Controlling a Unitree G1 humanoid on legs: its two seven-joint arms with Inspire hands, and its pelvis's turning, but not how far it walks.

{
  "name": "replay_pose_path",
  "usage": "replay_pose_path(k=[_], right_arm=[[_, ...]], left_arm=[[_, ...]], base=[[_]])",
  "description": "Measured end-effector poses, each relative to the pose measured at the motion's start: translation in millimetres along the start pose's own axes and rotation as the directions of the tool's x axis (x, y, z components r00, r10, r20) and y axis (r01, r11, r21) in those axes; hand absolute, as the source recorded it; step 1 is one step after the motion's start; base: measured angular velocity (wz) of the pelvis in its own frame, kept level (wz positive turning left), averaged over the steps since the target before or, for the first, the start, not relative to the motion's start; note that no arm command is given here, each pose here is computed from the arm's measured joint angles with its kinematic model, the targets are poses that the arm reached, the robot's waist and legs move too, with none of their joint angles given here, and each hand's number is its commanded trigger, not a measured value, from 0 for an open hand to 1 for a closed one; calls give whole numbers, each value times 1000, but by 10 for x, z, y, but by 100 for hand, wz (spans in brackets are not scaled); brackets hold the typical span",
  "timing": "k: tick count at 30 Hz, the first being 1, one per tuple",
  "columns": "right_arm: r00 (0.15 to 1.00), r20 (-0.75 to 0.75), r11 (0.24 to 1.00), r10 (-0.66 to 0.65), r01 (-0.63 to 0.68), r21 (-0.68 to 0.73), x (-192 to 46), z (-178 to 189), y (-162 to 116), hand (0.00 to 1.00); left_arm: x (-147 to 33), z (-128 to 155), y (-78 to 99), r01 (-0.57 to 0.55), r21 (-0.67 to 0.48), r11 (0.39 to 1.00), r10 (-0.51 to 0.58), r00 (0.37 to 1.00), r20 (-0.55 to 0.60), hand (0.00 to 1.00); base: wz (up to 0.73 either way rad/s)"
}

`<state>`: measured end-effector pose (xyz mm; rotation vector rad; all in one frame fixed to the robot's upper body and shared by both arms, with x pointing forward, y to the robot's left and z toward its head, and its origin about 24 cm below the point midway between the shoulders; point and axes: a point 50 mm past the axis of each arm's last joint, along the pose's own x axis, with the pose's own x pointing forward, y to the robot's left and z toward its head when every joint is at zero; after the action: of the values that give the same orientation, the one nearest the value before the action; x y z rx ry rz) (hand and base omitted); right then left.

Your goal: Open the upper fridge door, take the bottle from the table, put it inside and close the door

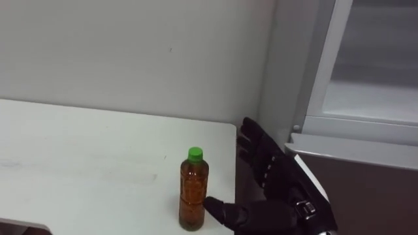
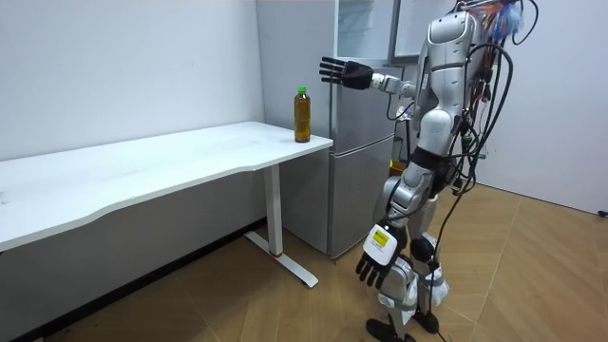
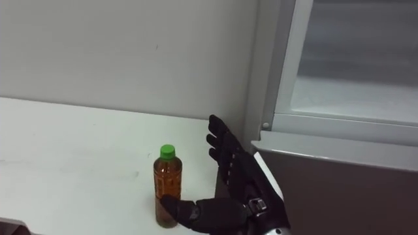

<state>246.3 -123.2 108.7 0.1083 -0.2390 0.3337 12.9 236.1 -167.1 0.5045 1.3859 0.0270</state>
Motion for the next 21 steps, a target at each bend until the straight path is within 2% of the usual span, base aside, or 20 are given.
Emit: replay_pose_path(k=[9, 21], right_arm=[[996, 9, 996, -84, 84, -19, 171, -14, -36, 0], [972, -101, 976, -214, 209, -59, 299, -281, -206, 0]], left_arm=[[4, 8, 59, -16, 13, 1000, 16, 1000, 4, 0], [-13, -93, 17, -8, 21, 1000, 9, 999, -50, 0]], base=[[13], [7]])
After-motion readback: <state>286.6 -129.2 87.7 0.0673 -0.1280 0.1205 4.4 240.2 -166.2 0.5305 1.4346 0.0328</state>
